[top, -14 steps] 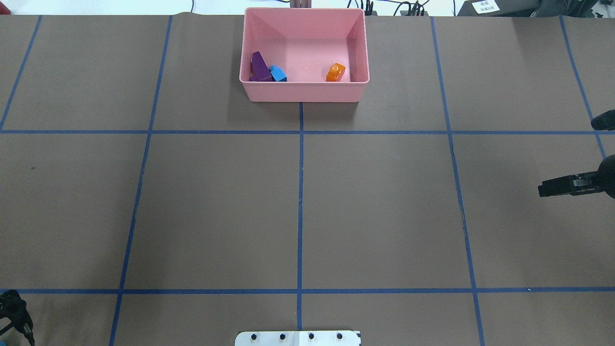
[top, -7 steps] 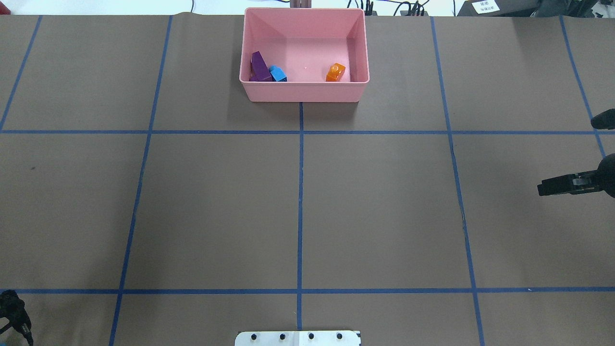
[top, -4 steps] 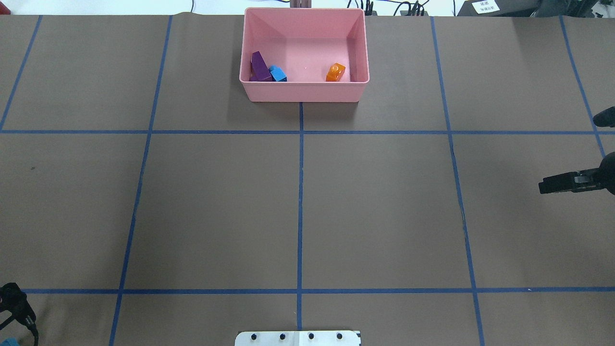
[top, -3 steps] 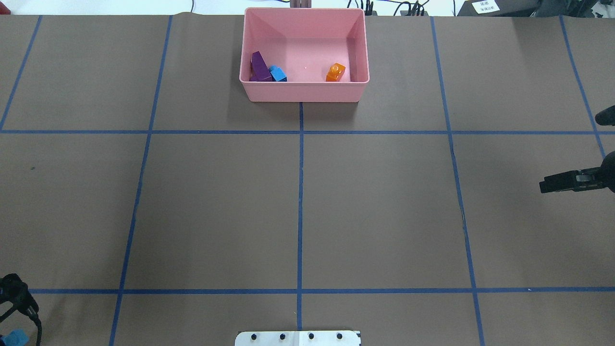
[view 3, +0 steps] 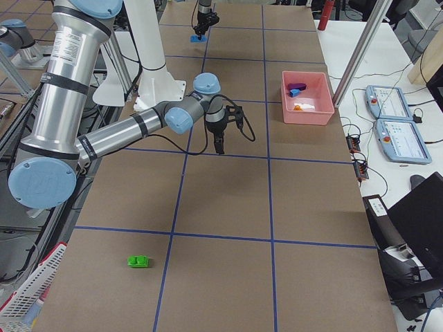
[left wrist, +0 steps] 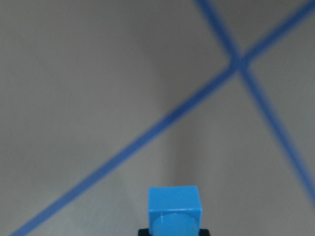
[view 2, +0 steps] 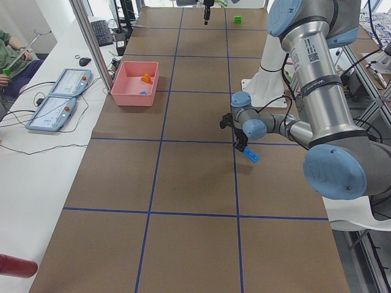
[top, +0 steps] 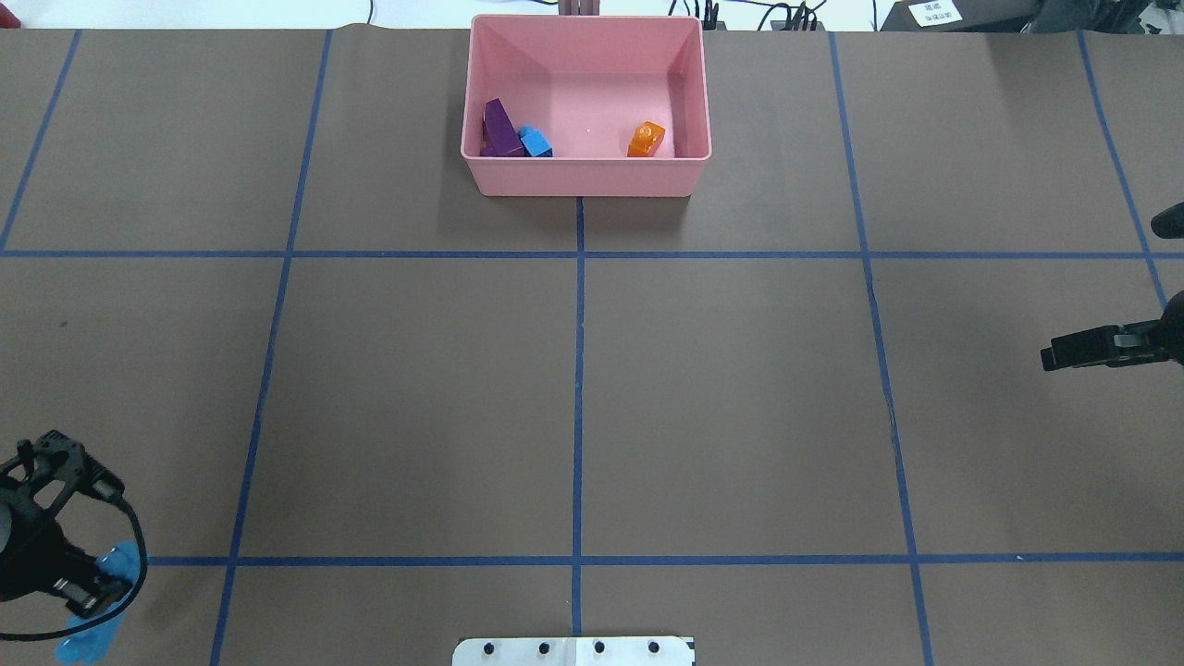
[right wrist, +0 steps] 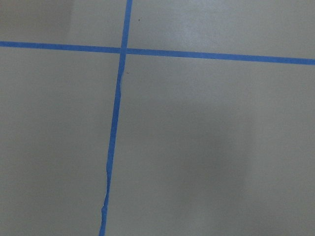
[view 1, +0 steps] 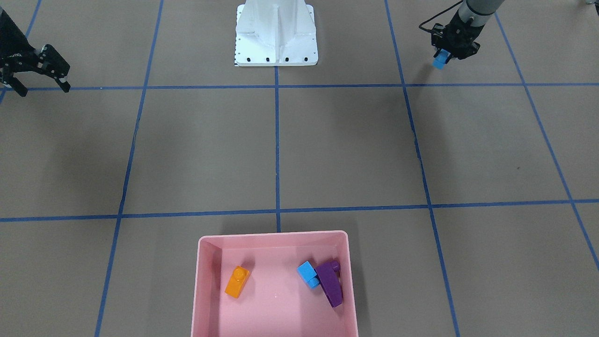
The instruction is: Put all blocks into box
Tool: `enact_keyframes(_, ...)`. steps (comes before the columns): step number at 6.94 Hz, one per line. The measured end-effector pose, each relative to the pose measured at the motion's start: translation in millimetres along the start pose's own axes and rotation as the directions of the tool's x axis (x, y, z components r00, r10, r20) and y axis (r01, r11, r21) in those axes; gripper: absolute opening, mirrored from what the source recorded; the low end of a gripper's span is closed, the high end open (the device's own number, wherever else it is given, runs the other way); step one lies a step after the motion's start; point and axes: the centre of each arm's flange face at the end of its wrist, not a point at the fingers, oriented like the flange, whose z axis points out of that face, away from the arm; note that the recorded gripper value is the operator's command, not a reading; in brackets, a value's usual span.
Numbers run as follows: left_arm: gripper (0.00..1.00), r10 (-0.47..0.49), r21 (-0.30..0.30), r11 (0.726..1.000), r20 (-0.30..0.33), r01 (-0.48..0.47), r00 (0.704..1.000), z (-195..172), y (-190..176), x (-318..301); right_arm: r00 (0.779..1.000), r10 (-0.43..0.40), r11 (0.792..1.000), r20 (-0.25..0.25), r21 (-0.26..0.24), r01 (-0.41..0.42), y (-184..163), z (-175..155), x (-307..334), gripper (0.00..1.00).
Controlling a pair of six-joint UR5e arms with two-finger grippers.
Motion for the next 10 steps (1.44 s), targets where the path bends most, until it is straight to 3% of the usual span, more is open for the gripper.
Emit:
enact_keyframes(2, 0.0, -0.144, 0.129, 0.978, -0.134, 0.162, 0.98, -39, -65, 34, 1.0, 0.003, 1.0, -0.001, 0.0, -0.003, 0, 1, 1, 1.0)
enact_keyframes(5, 0.0, -0.281, 0.268, 0.89, -0.313, 0.369, 0.907, -111, -158, 85, 1.0, 0.006, 1.0, -0.007, 0.0, -0.006, -1, 3, 3, 1.0)
enact_keyframes(8, 0.0, -0.372, 0.333, 0.815, -0.329, 0.475, 0.868, -182, -265, 119, 1.0, 0.007, 1.0, -0.01, 0.0, -0.007, -1, 4, 4, 1.0)
enact_keyframes(10, 0.0, -0.438, 0.356, 0.766, -0.32, 0.535, 0.84, -208, -354, 124, 1.0, 0.009, 1.0, -0.01, 0.0, -0.009, -1, 4, 4, 1.0)
